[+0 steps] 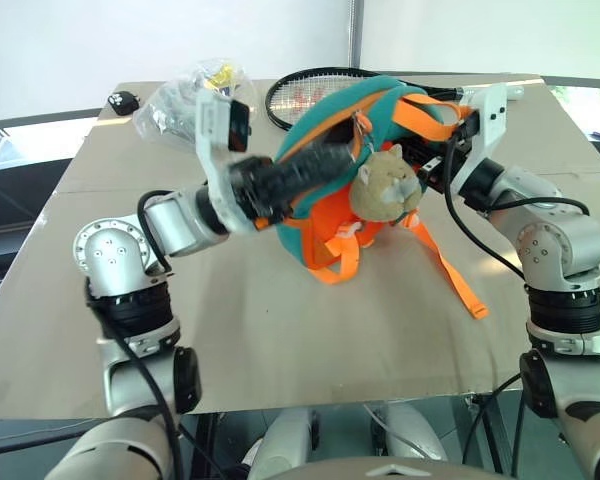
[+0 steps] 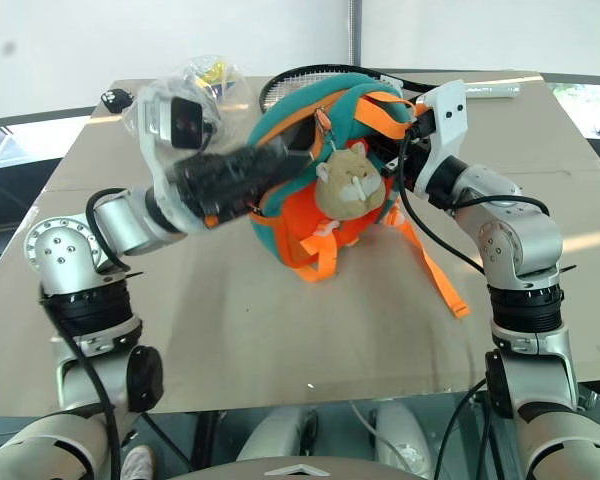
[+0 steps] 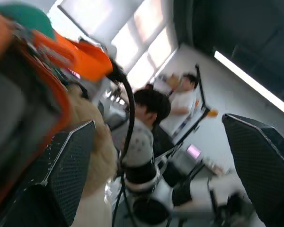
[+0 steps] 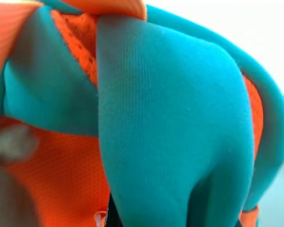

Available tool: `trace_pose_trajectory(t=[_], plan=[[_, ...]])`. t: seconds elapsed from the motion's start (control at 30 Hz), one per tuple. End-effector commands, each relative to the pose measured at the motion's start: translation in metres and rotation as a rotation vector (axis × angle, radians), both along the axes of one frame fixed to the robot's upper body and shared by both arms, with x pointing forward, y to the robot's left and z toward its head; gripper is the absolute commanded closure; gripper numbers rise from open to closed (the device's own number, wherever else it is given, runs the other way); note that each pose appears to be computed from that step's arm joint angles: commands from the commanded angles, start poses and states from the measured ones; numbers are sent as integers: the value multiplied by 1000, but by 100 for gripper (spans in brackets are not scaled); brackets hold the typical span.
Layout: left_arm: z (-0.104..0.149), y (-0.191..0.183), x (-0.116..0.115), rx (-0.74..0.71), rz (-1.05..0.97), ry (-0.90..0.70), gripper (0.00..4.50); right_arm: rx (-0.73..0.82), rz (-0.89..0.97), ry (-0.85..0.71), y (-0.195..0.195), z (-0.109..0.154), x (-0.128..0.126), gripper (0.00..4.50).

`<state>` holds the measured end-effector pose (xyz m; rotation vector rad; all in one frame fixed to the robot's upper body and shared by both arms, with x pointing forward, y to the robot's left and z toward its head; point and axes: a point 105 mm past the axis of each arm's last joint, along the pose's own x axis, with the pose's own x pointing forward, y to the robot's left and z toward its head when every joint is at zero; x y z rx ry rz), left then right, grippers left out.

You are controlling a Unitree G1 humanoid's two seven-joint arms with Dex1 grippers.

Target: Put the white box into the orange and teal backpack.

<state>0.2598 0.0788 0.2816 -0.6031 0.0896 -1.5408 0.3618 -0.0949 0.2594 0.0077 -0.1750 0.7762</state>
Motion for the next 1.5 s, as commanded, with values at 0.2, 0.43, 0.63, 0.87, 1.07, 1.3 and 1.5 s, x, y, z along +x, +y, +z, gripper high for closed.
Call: trace_pose_trajectory(t=[0.2, 0.43, 0.63, 0.87, 1.07, 1.3, 1.5], plan=[[63, 29, 16, -242, 79, -112, 7, 11, -119, -16, -18, 8, 7, 450], [87, 64, 31, -398, 143, -44, 7, 39, -273, 4, -38, 8, 24, 450], [89, 97, 66, -478, 353, 55, 7, 75, -338, -12, -45, 16, 28, 450], [12, 30, 53, 31, 346, -134, 7, 67, -233, -44, -20, 23, 13, 450], [-11, 1, 60, 121, 368, -158, 7, 29, -155, -58, -3, 24, 1, 450], [-14, -16, 73, 115, 407, -128, 7, -1, -130, -54, 0, 19, -4, 450], [-15, -31, 91, 87, 465, -85, 7, -19, -118, -46, 2, 14, -6, 450]])
